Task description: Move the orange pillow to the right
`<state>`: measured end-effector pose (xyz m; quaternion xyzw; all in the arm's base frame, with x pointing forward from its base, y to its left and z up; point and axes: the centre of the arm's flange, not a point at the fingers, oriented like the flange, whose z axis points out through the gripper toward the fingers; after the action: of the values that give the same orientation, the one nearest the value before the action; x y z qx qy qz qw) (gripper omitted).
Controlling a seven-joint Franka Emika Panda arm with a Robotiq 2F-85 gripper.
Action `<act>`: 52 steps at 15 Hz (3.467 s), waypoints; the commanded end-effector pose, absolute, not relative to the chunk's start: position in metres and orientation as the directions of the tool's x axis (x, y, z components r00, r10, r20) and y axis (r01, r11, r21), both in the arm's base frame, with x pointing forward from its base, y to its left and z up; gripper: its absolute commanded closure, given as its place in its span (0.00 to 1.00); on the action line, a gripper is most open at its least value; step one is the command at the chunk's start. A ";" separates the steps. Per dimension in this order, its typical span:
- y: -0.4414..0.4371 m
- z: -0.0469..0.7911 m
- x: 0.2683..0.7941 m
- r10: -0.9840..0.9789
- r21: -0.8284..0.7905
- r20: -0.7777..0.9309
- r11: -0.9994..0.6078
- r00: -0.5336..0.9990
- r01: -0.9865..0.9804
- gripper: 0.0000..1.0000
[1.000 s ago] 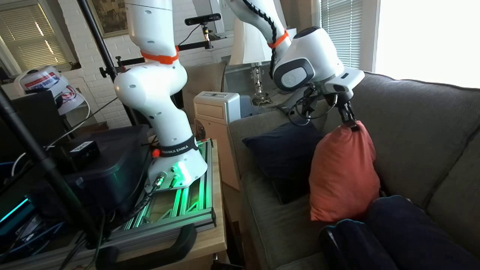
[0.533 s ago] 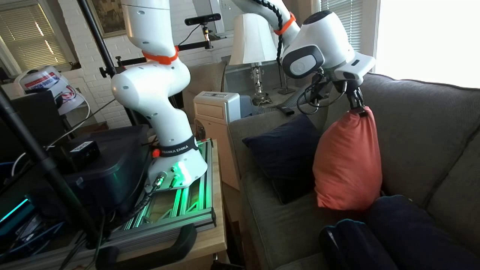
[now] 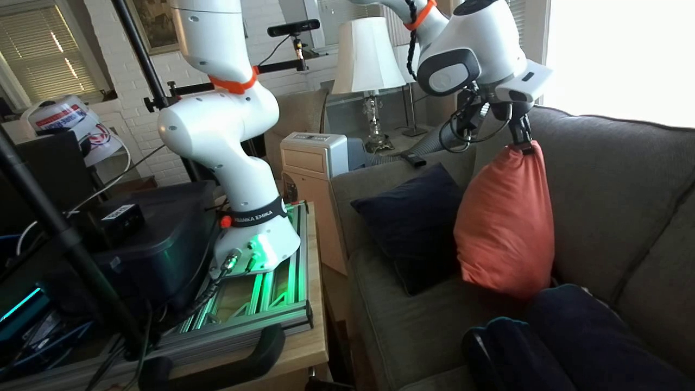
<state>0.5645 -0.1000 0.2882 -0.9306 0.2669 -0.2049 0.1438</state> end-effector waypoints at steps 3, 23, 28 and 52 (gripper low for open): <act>-0.128 0.317 0.567 -0.528 -0.373 0.316 -0.833 0.789 -0.408 0.98; -0.257 0.431 0.538 -0.403 -0.020 0.721 -0.825 0.564 -0.564 0.98; -0.292 0.429 0.513 -0.382 0.067 0.716 -0.796 0.584 -0.602 0.98; -0.284 0.416 0.508 -0.328 0.186 0.631 -0.816 0.703 -0.548 0.00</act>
<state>0.5116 -0.2919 0.4195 -0.9003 0.2331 -0.3170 -0.1860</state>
